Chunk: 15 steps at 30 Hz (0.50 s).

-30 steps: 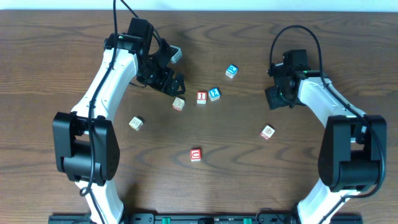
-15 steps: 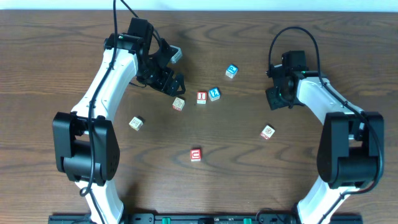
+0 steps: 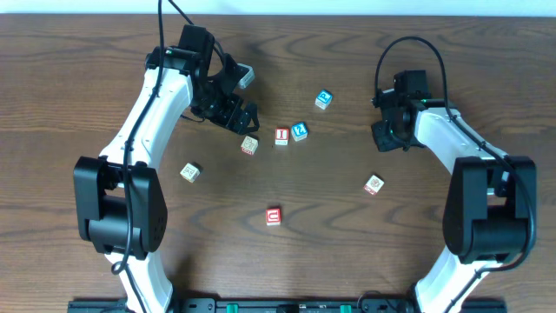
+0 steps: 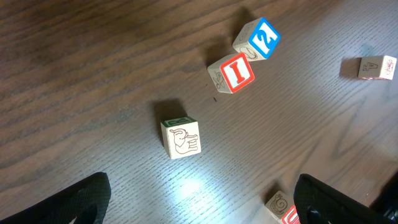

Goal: Spell out Ai2
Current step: 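Close the right gripper on the red 'A' block and lift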

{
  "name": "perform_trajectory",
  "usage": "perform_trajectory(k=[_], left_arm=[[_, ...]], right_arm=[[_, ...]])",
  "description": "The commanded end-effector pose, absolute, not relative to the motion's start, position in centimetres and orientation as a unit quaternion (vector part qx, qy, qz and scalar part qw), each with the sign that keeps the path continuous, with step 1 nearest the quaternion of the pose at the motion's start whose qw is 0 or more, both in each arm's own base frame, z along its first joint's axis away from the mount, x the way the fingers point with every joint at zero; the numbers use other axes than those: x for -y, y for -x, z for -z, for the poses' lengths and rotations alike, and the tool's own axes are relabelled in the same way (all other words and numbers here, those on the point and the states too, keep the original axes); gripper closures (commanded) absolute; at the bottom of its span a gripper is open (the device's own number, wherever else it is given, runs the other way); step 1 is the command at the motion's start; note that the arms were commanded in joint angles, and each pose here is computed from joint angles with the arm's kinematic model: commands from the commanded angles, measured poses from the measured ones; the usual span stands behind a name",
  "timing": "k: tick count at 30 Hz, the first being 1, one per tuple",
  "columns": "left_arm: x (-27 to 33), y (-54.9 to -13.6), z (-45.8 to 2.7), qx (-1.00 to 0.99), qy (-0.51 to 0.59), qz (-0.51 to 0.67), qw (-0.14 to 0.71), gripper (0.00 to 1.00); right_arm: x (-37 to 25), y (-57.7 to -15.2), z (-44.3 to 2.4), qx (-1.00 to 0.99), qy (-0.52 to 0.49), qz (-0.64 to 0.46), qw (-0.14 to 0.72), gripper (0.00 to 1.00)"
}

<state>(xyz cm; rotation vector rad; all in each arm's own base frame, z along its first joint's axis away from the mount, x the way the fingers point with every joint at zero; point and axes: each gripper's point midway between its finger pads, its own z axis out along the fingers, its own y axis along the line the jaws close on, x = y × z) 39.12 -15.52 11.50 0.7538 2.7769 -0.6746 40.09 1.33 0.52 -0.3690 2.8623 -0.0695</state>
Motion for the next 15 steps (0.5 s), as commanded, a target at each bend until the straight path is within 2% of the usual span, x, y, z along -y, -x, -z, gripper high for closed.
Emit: perform_trajectory(k=[1,15], left_arm=[[15.8,-39.2,-11.7,-0.934,-0.251,0.237,0.095,0.05],[16.7,-38.9,-12.2,-0.926,-0.252,0.265,0.096,0.05]], right_arm=[[-1.9,-40.6,-0.7,-0.984,0.122,0.018,0.132,0.77],[-4.0,-44.4,-5.5,-0.978,0.081,-0.029,0.190,0.83]])
